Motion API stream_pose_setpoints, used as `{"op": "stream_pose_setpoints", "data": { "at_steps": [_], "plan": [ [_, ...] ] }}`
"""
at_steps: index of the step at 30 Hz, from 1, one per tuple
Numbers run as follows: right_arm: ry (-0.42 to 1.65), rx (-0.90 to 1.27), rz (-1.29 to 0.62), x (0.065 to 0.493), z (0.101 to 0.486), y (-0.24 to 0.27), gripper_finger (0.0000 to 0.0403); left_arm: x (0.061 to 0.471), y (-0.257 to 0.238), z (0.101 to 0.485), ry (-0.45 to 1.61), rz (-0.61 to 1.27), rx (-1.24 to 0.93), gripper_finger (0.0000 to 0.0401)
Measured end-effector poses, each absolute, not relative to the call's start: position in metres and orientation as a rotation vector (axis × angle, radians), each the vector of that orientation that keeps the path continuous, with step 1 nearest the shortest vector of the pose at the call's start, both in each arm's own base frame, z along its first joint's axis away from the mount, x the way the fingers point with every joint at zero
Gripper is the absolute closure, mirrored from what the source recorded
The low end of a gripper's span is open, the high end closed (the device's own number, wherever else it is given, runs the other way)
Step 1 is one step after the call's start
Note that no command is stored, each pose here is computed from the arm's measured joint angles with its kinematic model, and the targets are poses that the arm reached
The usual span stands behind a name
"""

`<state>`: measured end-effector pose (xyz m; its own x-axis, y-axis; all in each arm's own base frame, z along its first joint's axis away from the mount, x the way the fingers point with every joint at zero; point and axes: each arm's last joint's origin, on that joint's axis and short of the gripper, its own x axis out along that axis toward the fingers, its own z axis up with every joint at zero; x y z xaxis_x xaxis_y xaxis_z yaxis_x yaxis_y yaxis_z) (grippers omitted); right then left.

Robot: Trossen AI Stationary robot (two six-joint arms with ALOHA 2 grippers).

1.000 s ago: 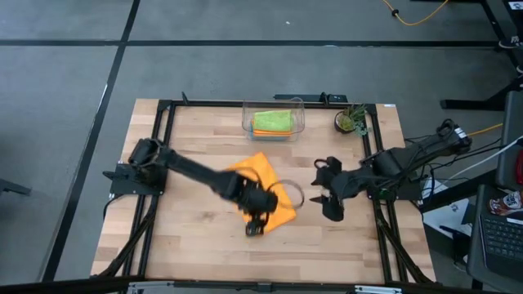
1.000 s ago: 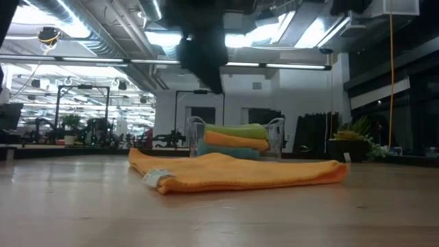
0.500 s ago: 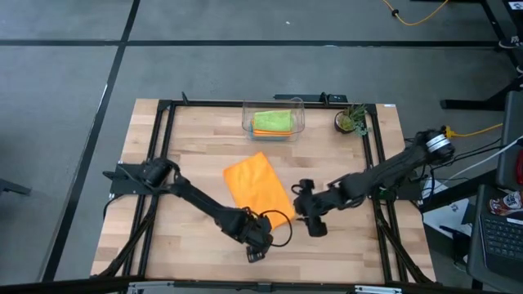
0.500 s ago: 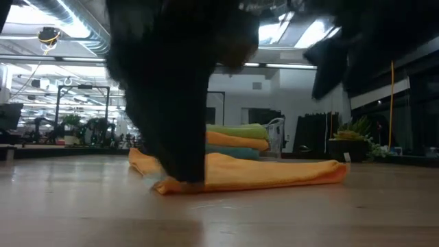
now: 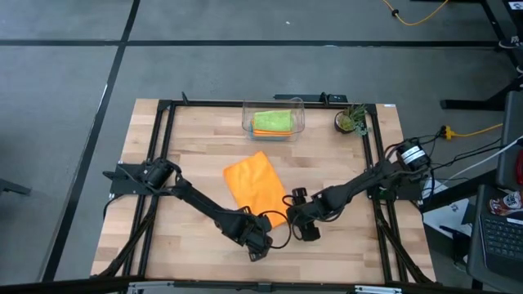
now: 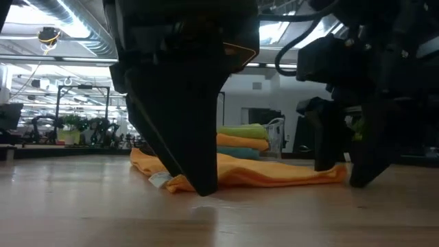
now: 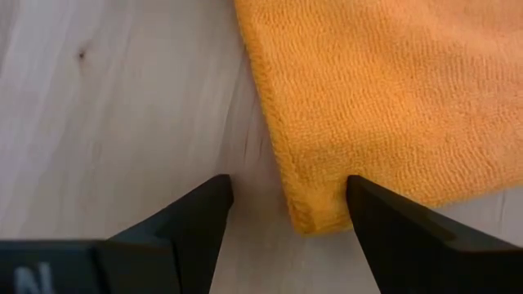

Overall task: Fold microfiber towels
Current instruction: Fold the orange microfiber cloth

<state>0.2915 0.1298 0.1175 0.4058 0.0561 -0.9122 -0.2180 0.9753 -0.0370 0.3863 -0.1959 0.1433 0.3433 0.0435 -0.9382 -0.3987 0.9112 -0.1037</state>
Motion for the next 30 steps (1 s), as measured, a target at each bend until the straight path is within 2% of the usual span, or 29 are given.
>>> {"op": "stream_pose_setpoints", "data": {
  "at_steps": [4,8,14,20,24,27,30],
  "plan": [
    [1.160,-0.151,0.180,0.292,0.114,0.130,0.0151,0.386,-0.194,0.143,1.194,0.301,-0.336,0.0129],
    [1.148,-0.141,0.154,0.293,0.113,0.130,0.0167,0.383,-0.192,0.132,1.205,0.328,-0.305,0.0159],
    [1.139,-0.126,0.116,0.293,0.112,0.130,0.0231,0.378,-0.193,0.120,1.208,0.349,-0.274,0.0222],
    [1.136,-0.065,0.050,0.293,0.112,0.129,0.0320,0.376,-0.197,0.118,1.163,0.372,-0.241,0.0279],
    [1.137,-0.048,0.025,0.293,0.111,0.128,0.0384,0.375,-0.202,0.118,1.152,0.362,-0.241,0.0331],
    [1.138,-0.030,0.013,0.293,0.111,0.128,0.0392,0.374,-0.207,0.118,1.144,0.351,-0.245,0.0381],
    [1.142,0.018,-0.012,0.293,0.111,0.128,0.0393,0.372,-0.210,0.118,1.148,0.357,-0.275,0.0394]
  ]
}}
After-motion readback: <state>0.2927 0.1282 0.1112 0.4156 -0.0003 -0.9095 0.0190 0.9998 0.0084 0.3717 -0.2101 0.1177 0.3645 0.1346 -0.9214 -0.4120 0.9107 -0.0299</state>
